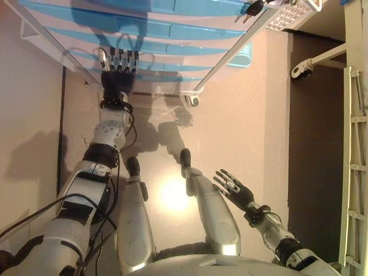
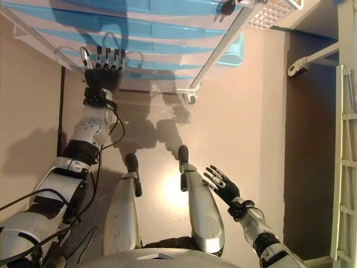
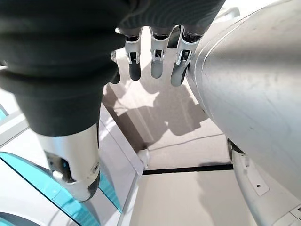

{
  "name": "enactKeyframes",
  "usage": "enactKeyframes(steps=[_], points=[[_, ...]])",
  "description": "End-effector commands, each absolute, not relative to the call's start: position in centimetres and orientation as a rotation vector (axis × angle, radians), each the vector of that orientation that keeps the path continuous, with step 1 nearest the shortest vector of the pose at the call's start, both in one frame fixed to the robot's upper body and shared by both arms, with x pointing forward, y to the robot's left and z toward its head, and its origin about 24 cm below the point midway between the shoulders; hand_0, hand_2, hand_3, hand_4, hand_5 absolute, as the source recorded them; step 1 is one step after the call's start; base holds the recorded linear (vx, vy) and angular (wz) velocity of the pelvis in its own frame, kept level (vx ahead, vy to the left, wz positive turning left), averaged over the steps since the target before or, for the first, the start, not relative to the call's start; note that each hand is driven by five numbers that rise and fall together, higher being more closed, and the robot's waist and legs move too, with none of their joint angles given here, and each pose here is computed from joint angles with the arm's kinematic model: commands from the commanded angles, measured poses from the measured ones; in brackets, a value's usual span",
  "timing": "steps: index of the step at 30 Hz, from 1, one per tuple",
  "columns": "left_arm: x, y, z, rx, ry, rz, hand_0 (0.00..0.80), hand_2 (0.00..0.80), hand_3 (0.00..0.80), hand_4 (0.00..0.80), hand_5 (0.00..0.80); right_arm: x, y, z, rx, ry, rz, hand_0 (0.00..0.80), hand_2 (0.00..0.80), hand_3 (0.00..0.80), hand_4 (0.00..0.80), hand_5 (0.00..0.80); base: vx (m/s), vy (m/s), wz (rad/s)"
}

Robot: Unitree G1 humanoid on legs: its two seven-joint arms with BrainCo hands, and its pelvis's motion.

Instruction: Open the drawer and pick up the medicine

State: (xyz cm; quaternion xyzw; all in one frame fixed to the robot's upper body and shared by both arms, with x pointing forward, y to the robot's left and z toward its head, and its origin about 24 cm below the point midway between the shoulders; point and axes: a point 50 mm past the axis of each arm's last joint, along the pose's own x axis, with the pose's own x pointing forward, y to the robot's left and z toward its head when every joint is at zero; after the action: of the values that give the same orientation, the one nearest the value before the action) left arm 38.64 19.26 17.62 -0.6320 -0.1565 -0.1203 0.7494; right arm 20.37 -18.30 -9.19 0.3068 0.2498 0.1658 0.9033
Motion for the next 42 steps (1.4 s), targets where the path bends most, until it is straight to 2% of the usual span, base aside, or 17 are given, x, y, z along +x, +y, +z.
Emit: enactKeyframes(steps=[1, 2, 3, 4, 15, 26, 42], points=[[33.1, 12.6, 34.4, -1.127, -0.816, -1.037, 0.000, 0.000, 0.000, 0.000, 0.000, 15.9, -17.3, -11.3, 0.655, 0.687, 0.414, 0.000, 0.000, 0.000, 0.000, 0.000, 0.000, 0.000, 0.00], [33.0, 12.6, 34.5, -1.121, -0.820, -1.039, 0.000, 0.000, 0.000, 0.000, 0.000, 15.9, -17.3, -11.3, 0.654, 0.688, 0.414, 0.000, 0.000, 0.000, 0.000, 0.000, 0.000, 0.000, 0.00], [32.9, 12.6, 34.5, -1.115, -0.826, -1.039, 0.104, 0.104, 0.104, 0.104, 0.104, 15.9, -17.3, -11.3, 0.654, 0.690, 0.415, 0.000, 0.000, 0.000, 0.000, 0.000, 0.013, 0.002, 0.03], [32.8, 12.7, 34.5, -1.116, -0.834, -1.036, 0.800, 0.800, 0.800, 0.800, 0.800, 15.8, -17.4, -11.4, 0.653, 0.693, 0.413, 0.000, 0.000, 0.000, 0.000, 0.000, 0.009, -0.002, 0.04], [34.3, 13.9, 32.0, -1.165, -0.773, -0.961, 0.800, 0.800, 0.800, 0.800, 0.800, 16.0, -17.5, -11.4, 0.642, 0.694, 0.415, 0.000, 0.000, 0.000, 0.000, 0.000, 0.000, 0.000, 0.00], [36.5, 16.9, 26.7, -1.244, -0.659, -0.832, 0.800, 0.800, 0.800, 0.800, 0.800, 16.2, -17.5, -11.4, 0.626, 0.696, 0.418, 0.000, 0.000, 0.000, 0.000, 0.000, 0.001, 0.001, -0.01], [36.4, 20.4, 18.6, -1.342, -0.557, -0.692, 0.800, 0.800, 0.800, 0.800, 0.800, 16.8, -17.1, -11.0, 0.596, 0.683, 0.421, 0.000, 0.000, 0.000, 0.000, 0.000, -0.017, -0.007, 0.05]])
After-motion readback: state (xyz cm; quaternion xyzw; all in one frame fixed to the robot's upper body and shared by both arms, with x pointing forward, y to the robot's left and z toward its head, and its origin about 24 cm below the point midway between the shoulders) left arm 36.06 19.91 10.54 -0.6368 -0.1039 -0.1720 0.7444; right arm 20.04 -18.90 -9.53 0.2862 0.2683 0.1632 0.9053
